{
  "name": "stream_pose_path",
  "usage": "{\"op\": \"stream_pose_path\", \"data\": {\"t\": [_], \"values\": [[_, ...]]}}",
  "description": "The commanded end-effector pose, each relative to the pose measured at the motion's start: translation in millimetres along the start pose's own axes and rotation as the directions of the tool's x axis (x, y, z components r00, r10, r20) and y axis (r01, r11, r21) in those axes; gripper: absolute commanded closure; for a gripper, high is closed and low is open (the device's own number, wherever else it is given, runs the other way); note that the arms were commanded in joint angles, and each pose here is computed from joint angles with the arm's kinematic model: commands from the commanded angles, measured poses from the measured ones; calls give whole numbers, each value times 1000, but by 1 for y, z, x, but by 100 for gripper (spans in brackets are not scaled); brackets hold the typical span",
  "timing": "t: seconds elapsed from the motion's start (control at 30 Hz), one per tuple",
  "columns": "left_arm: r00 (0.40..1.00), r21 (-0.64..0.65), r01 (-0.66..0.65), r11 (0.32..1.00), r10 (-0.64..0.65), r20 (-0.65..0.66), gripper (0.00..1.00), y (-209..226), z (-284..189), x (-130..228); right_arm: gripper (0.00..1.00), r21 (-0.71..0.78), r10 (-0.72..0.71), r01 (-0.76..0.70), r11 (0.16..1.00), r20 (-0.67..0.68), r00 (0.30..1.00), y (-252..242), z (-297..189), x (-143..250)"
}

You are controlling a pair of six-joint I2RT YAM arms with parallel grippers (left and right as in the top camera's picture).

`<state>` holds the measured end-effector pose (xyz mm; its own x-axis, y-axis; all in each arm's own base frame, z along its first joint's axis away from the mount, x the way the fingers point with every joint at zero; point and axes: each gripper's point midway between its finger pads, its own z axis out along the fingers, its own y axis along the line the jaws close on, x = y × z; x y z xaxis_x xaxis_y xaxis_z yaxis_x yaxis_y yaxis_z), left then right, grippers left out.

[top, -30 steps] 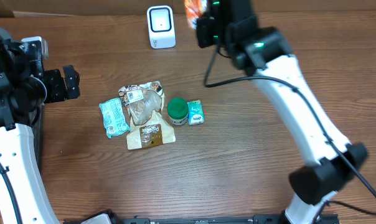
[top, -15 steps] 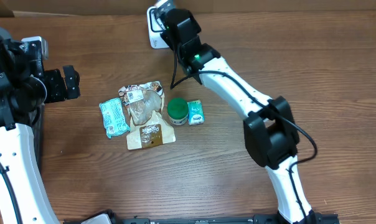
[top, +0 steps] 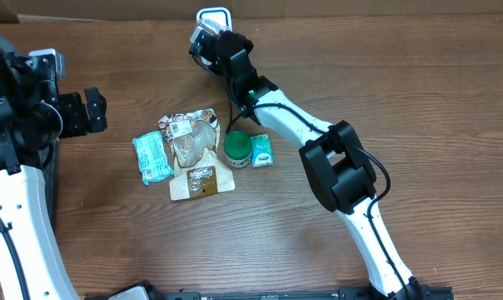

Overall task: Scan the item barcode
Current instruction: 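Carry the Kleenex pack with the right gripper to the white scanner, then move the Kleenex pack right and lower it onto the table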

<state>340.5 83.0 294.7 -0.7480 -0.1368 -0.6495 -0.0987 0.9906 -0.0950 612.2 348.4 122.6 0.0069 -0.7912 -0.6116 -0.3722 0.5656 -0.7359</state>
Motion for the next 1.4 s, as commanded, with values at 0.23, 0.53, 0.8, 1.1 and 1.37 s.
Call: {"op": "stream_pose_path", "data": {"t": [0.23, 0.53, 0.8, 1.1, 1.37], "values": [[1000, 11, -25, 1000, 25, 11, 0, -3, -2, -3, 96, 53, -13, 11, 999, 38, 999, -9, -3, -16], [1000, 11, -25, 1000, 25, 11, 1, -3, -2, -3, 96, 120, 128, -134, 984, 59, 990, -45, -25, -44], [1000, 11, -25, 1000, 25, 11, 0, -3, -2, -3, 96, -5, 375, -376, 927, 61, 925, -108, -93, -86], [1000, 11, -25, 1000, 25, 11, 0, -3, -2, -3, 96, -163, 719, -746, 646, -197, 666, -183, -232, -63], [1000, 11, -25, 1000, 25, 11, 0, -3, -2, -3, 96, 48, 790, -909, 414, -515, 332, -204, -300, 50]]}}
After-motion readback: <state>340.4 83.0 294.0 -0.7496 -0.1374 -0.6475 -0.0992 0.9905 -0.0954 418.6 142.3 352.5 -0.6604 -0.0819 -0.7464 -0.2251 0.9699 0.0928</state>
